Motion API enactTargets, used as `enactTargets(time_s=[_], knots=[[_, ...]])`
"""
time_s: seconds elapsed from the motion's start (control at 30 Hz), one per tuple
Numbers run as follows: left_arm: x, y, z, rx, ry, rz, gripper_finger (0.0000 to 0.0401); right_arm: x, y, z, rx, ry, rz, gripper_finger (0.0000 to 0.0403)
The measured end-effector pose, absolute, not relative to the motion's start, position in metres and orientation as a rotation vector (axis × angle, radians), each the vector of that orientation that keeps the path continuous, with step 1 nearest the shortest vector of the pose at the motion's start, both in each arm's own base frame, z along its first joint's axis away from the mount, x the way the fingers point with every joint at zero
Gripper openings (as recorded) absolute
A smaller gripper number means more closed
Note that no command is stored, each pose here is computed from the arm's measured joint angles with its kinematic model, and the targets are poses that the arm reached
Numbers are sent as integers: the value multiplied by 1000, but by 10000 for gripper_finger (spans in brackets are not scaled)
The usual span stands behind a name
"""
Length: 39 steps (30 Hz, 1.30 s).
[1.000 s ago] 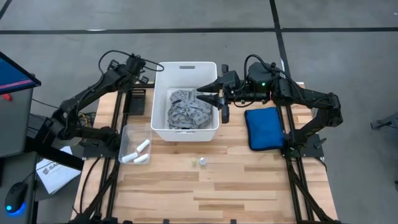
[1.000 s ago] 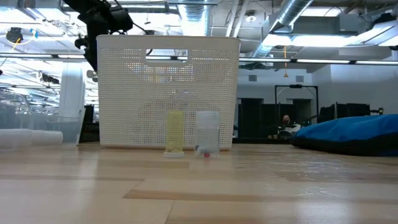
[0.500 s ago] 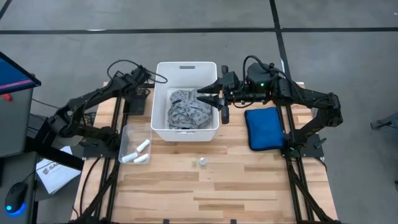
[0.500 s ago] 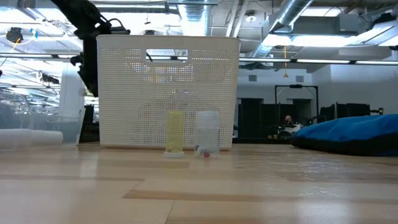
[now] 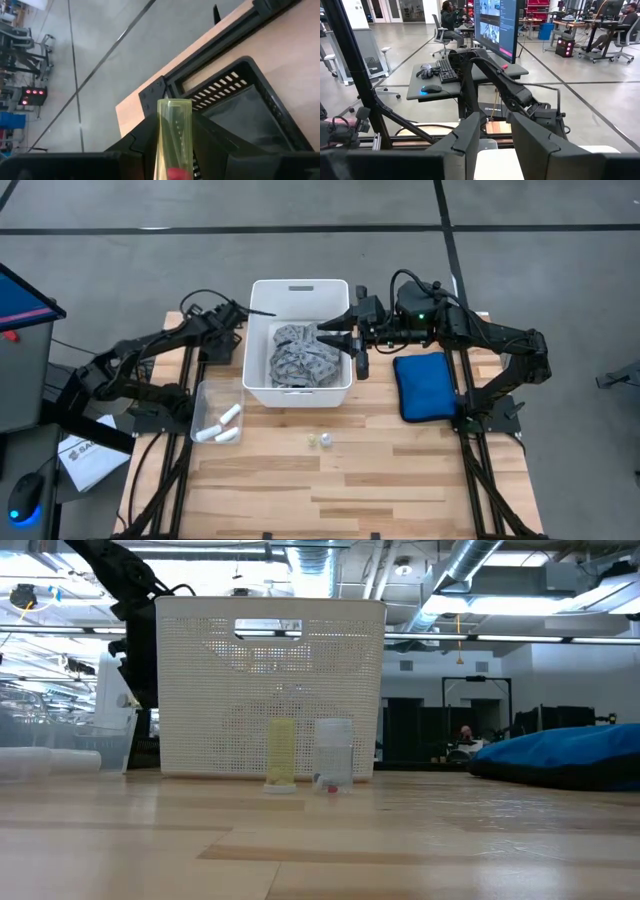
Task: Pick & Place Medicine items
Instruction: Put the right yellow pill bottle into the black bin, then put the yellow pill bottle into the black bin
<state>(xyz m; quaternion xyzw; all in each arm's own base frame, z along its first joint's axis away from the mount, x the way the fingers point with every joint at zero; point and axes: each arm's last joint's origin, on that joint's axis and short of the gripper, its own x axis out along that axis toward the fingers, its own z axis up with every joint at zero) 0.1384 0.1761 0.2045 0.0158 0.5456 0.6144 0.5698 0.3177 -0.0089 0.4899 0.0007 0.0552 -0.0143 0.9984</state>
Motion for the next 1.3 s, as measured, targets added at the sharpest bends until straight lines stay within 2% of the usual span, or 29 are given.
enactTargets(time_s=[0.17,0.7,1.1,1.3], knots=[[139,173,192,70,1269,1434,107,318,-9,490,1,110,-29,109],[140,172,192,46,1234,1435,160,318,-9,490,2,110,-33,109],[132,157,216,41,1140,1349,166,318,-11,490,2,109,-40,109],[123,144,239,94,1013,1433,168,318,-14,491,2,104,-47,109]])
